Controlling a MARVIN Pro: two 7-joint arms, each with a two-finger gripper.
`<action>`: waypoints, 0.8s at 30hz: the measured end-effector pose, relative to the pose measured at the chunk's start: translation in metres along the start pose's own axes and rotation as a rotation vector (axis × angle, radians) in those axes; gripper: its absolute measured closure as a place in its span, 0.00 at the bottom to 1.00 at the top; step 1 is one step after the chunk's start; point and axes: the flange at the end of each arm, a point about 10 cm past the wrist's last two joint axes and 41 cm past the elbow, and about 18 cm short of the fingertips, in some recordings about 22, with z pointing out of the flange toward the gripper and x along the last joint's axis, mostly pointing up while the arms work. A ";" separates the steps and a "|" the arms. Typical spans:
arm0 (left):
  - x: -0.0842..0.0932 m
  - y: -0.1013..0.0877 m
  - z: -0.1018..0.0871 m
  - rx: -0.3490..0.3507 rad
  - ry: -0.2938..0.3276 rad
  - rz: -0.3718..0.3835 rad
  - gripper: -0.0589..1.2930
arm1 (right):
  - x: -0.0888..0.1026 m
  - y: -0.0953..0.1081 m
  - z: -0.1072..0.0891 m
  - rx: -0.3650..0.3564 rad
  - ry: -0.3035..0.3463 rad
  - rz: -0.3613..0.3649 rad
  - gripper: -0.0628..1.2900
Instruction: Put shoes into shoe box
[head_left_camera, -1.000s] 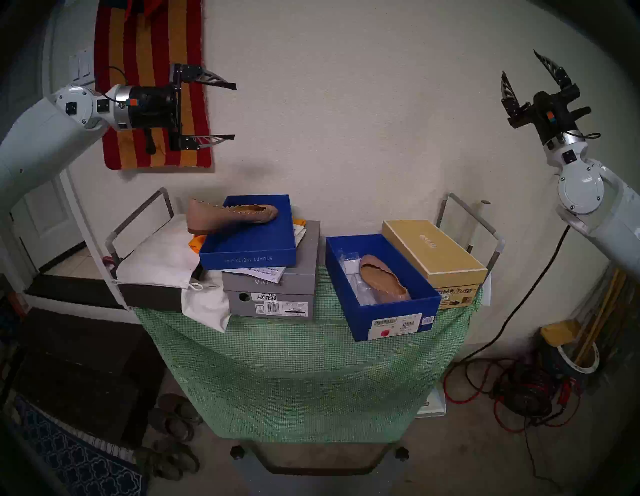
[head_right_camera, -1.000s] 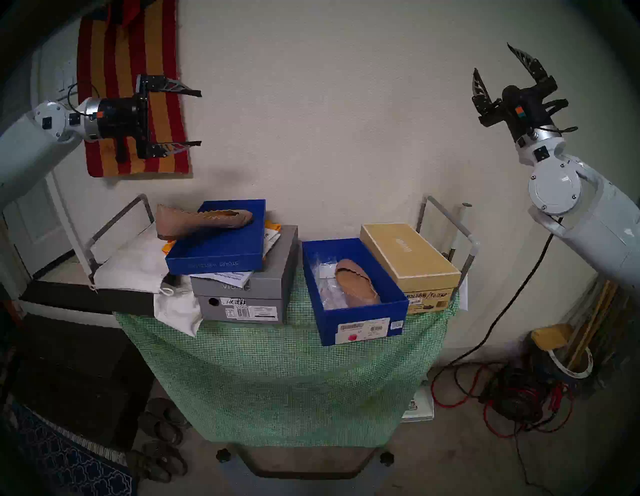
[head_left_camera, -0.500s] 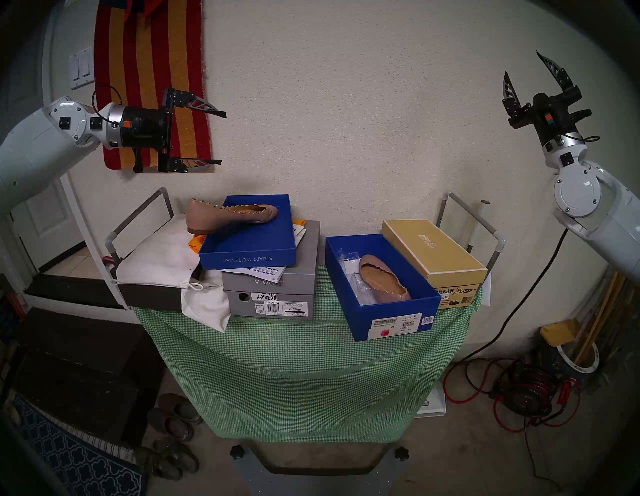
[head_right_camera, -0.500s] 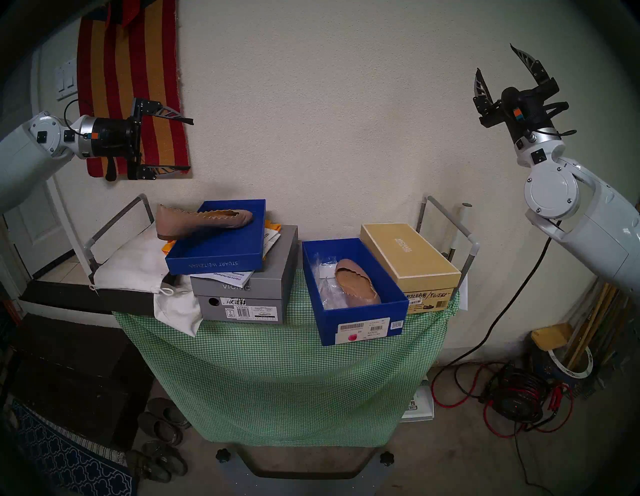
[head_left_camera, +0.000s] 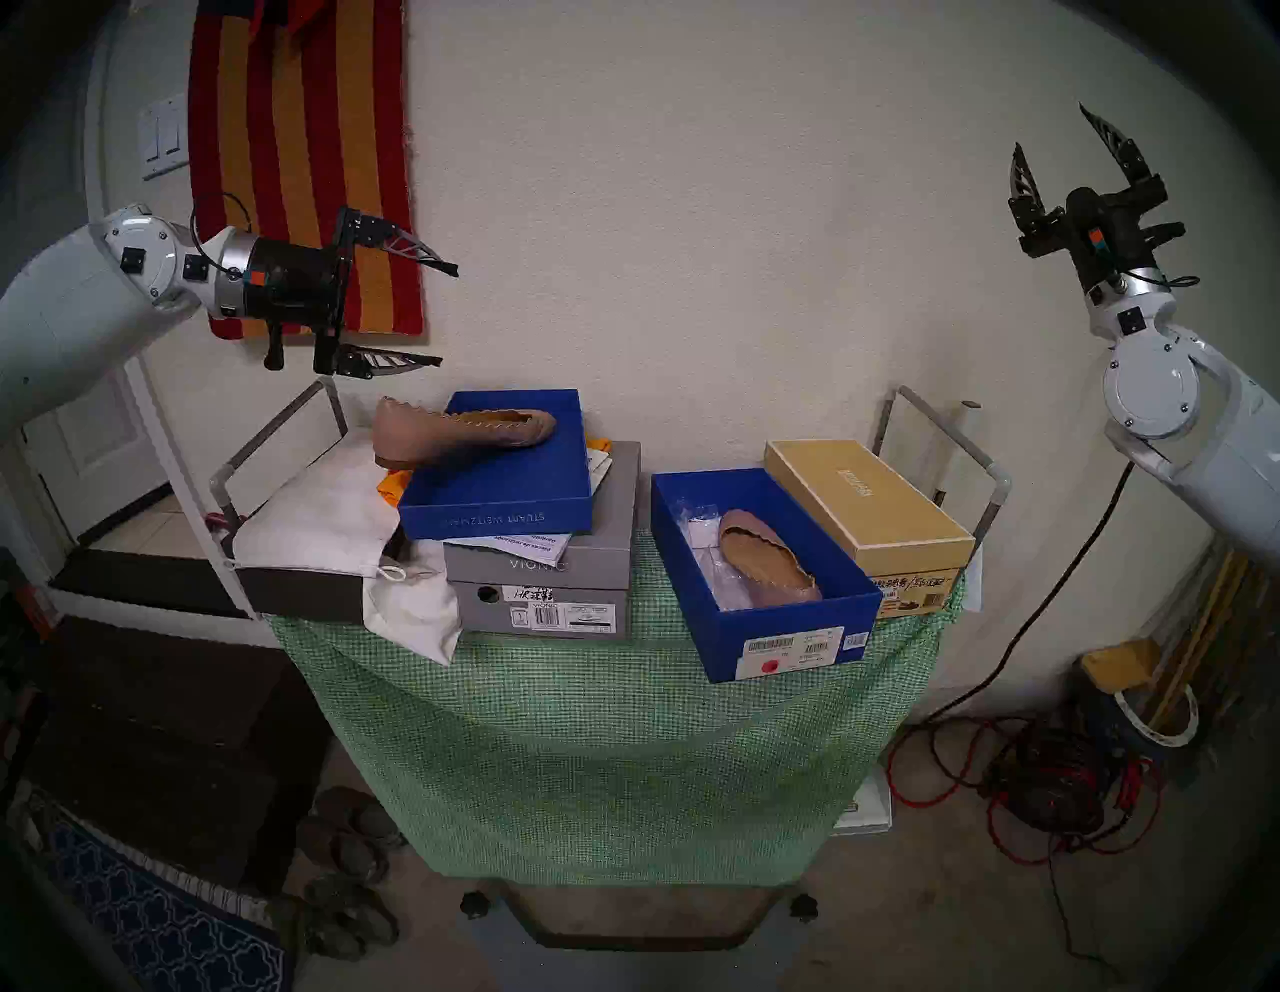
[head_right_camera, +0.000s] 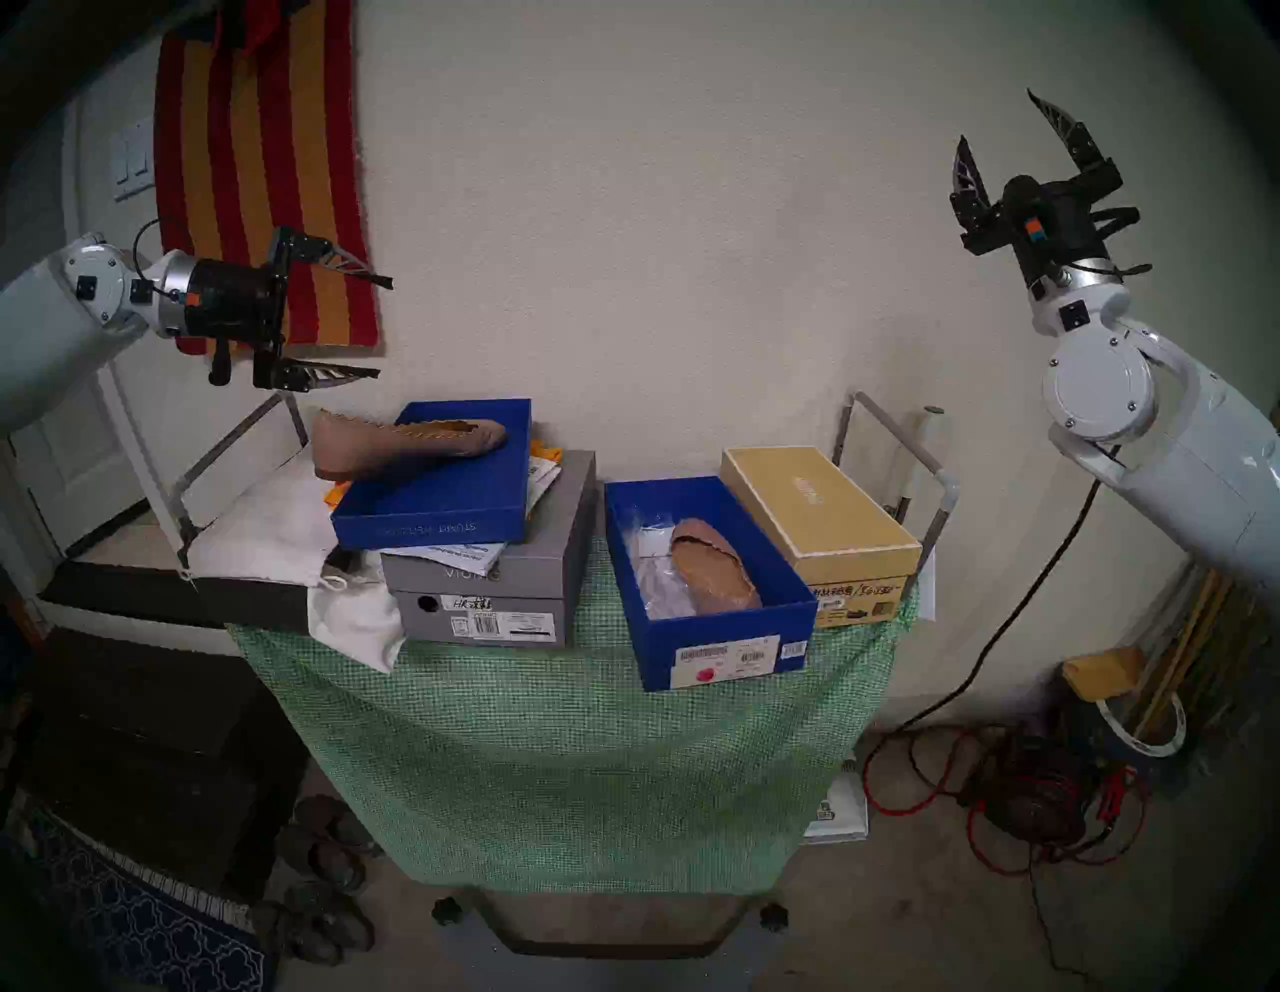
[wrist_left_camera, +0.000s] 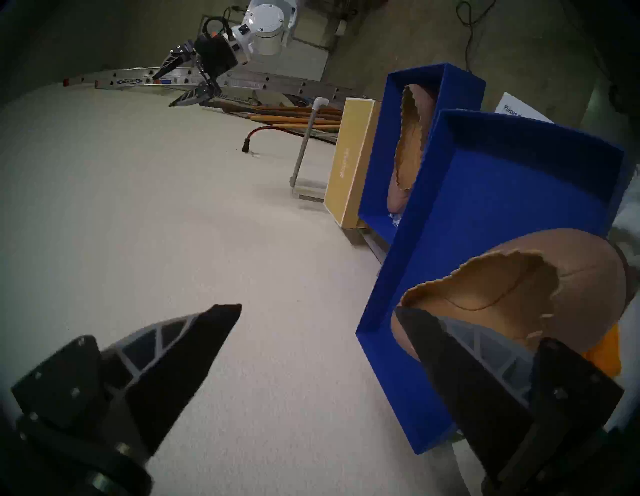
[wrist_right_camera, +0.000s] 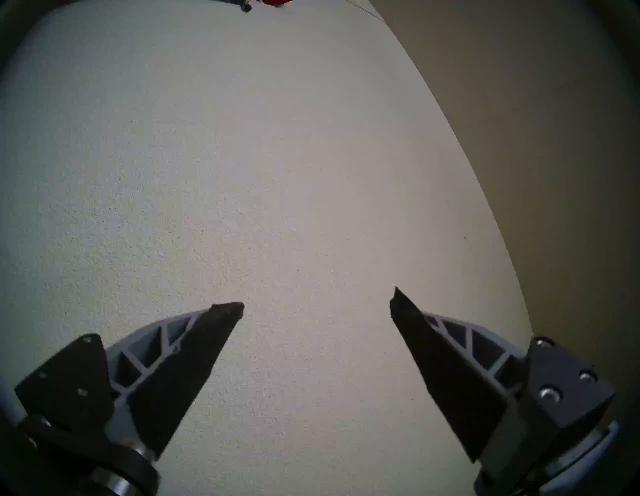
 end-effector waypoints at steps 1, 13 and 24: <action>0.001 0.001 0.001 -0.007 0.001 0.000 0.02 | 0.000 0.000 0.000 -0.003 -0.002 -0.001 0.07; 0.007 0.006 0.001 -0.042 0.007 0.005 0.02 | 0.002 0.000 0.000 -0.022 -0.016 -0.005 0.07; 0.006 0.000 -0.019 -0.027 -0.035 0.012 0.02 | 0.003 -0.001 -0.001 -0.033 -0.026 -0.006 0.07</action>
